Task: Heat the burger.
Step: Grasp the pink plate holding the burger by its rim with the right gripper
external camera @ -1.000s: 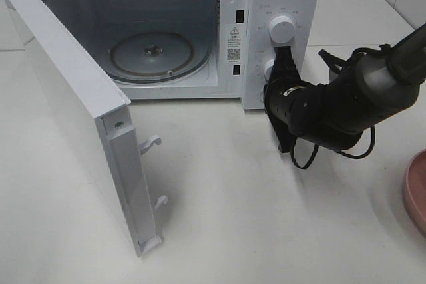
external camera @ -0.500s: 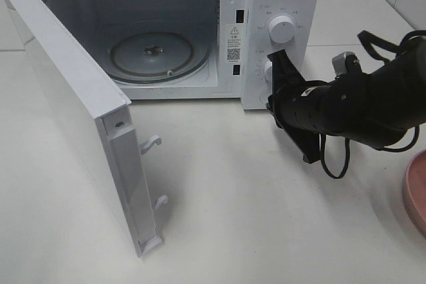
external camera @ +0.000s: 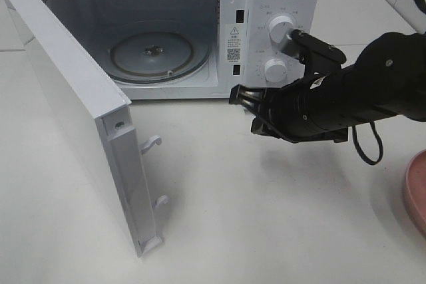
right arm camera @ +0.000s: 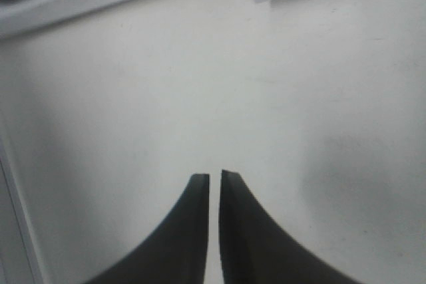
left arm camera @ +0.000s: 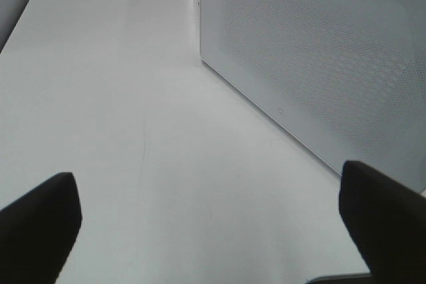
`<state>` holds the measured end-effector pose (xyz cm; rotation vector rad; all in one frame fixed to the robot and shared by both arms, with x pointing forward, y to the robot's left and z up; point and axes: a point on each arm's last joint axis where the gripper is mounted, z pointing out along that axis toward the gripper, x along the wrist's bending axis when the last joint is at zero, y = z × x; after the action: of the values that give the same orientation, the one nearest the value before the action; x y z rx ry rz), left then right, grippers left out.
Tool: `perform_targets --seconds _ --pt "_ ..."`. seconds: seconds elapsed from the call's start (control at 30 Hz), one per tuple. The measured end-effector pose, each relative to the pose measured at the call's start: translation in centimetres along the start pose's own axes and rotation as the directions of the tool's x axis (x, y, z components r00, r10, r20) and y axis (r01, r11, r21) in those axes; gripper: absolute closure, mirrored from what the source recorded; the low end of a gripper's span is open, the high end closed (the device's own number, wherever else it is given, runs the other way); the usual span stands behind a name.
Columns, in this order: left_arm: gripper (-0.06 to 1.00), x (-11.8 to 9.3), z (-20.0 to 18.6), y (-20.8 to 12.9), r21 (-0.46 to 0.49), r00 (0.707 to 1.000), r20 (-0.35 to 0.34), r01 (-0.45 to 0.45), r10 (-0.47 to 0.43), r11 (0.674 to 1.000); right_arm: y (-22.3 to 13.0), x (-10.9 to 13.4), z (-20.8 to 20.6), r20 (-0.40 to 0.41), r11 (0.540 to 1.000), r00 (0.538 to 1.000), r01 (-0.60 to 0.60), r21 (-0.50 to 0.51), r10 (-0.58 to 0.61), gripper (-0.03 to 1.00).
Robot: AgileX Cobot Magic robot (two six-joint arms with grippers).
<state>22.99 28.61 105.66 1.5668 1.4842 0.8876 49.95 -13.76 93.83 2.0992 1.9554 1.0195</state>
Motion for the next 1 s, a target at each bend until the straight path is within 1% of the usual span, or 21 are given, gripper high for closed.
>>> perform_targets --seconds 0.03,0.07,0.1,0.17,0.23,0.27,0.33,0.37,0.43,0.47,0.5,0.57,0.6,0.63,0.7,0.73,0.8,0.83,0.9,0.97,1.0 --pt "-0.03 0.0 0.0 0.0 0.000 1.000 0.000 0.000 0.000 1.000 -0.1 0.1 -0.3 -0.005 0.997 0.997 0.074 0.020 -0.074 0.87" --pt "-0.03 0.0 0.0 0.0 0.000 1.000 0.000 0.000 0.000 1.000 -0.4 0.2 -1.0 -0.019 0.981 0.983 0.183 0.065 -0.182 0.86" --pt "-0.03 0.0 0.0 0.0 0.000 1.000 0.000 0.000 0.000 1.000 -0.4 0.2 -1.0 -0.019 0.981 0.983 0.183 0.065 -0.182 0.86" --pt "-0.03 0.0 0.0 0.0 0.000 1.000 0.000 0.000 0.000 1.000 -0.6 0.3 -1.4 -0.027 0.969 0.972 0.233 0.086 -0.232 0.86" --pt "-0.03 0.0 0.0 0.0 0.000 1.000 0.000 0.000 0.000 1.000 -1.1 0.3 -3.0 -0.046 0.913 0.928 0.372 0.166 -0.369 0.84" --pt "-0.03 0.0 0.0 0.0 0.000 1.000 0.000 0.000 0.000 1.000 -1.1 0.3 -3.0 -0.046 0.913 0.928 0.372 0.166 -0.369 0.84" --pt "-0.03 0.0 0.0 0.0 0.000 1.000 0.000 0.000 0.000 1.000 -1.5 0.1 -4.3 -0.052 0.870 0.897 0.439 0.223 -0.439 0.83" --pt "-0.03 0.0 0.0 0.0 0.000 1.000 0.000 0.000 0.000 1.000 -1.5 0.1 -4.3 -0.052 0.870 0.897 0.439 0.223 -0.439 0.83" --pt "-0.03 0.0 0.0 0.0 0.000 1.000 0.000 0.000 0.000 1.000 -2.0 -0.2 -5.5 -0.047 0.830 0.875 0.473 0.295 -0.482 0.81" --pt "-0.03 0.0 0.0 0.0 0.000 1.000 0.000 0.000 0.000 1.000 -2.0 -0.2 -5.5 -0.047 0.830 0.875 0.473 0.295 -0.482 0.81" --pt "-0.03 0.0 0.0 0.0 0.000 1.000 0.000 0.000 0.000 1.000 -2.2 -0.6 -6.2 -0.033 0.809 0.863 0.485 0.332 -0.504 0.81" --pt "-0.03 0.0 0.0 0.0 0.000 1.000 0.000 0.000 0.000 1.000 -2.3 -0.7 -6.6 -0.022 0.801 0.859 0.486 0.350 -0.512 0.79" --pt "-0.03 0.0 0.0 0.0 0.000 1.000 0.000 0.000 0.000 1.000 -2.4 -1.0 -7.3 0.002 0.793 0.856 0.477 0.379 -0.516 0.77" --pt "-0.03 0.0 0.0 0.0 0.000 1.000 0.000 0.000 0.000 1.000 -2.4 -1.0 -7.3 0.002 0.793 0.856 0.477 0.379 -0.516 0.77" --pt "-0.03 0.0 0.0 0.0 0.000 1.000 0.000 0.000 0.000 1.000 -2.3 -1.6 -8.4 0.048 0.790 0.854 0.456 0.409 -0.518 0.72" --pt "-0.03 0.0 0.0 0.0 0.000 1.000 0.000 0.000 0.000 1.000 -2.3 -1.6 -8.4 0.048 0.790 0.854 0.456 0.409 -0.518 0.72" --pt "-0.03 0.0 0.0 0.0 0.000 1.000 0.000 0.000 0.000 1.000 -1.9 -2.4 -9.6 0.092 0.807 0.863 0.422 0.413 -0.497 0.67" --pt "-0.03 0.0 0.0 0.0 0.000 1.000 0.000 0.000 0.000 1.000 -1.9 -2.4 -9.6 0.092 0.807 0.863 0.422 0.413 -0.497 0.67" --pt "-0.03 0.0 0.0 0.0 0.000 1.000 0.000 0.000 0.000 1.000 -1.5 -3.4 -10.6 0.137 0.818 0.865 0.389 0.424 -0.482 0.63" --pt "-0.03 0.0 0.0 0.0 0.000 1.000 0.000 0.000 0.000 1.000 -1.4 -3.8 -11.0 0.152 0.819 0.864 0.380 0.429 -0.480 0.62" --pt "-0.03 0.0 0.0 0.0 0.000 1.000 0.000 0.000 0.000 1.000 -1.2 -4.5 -11.5 0.181 0.821 0.861 0.360 0.442 -0.475 0.59"
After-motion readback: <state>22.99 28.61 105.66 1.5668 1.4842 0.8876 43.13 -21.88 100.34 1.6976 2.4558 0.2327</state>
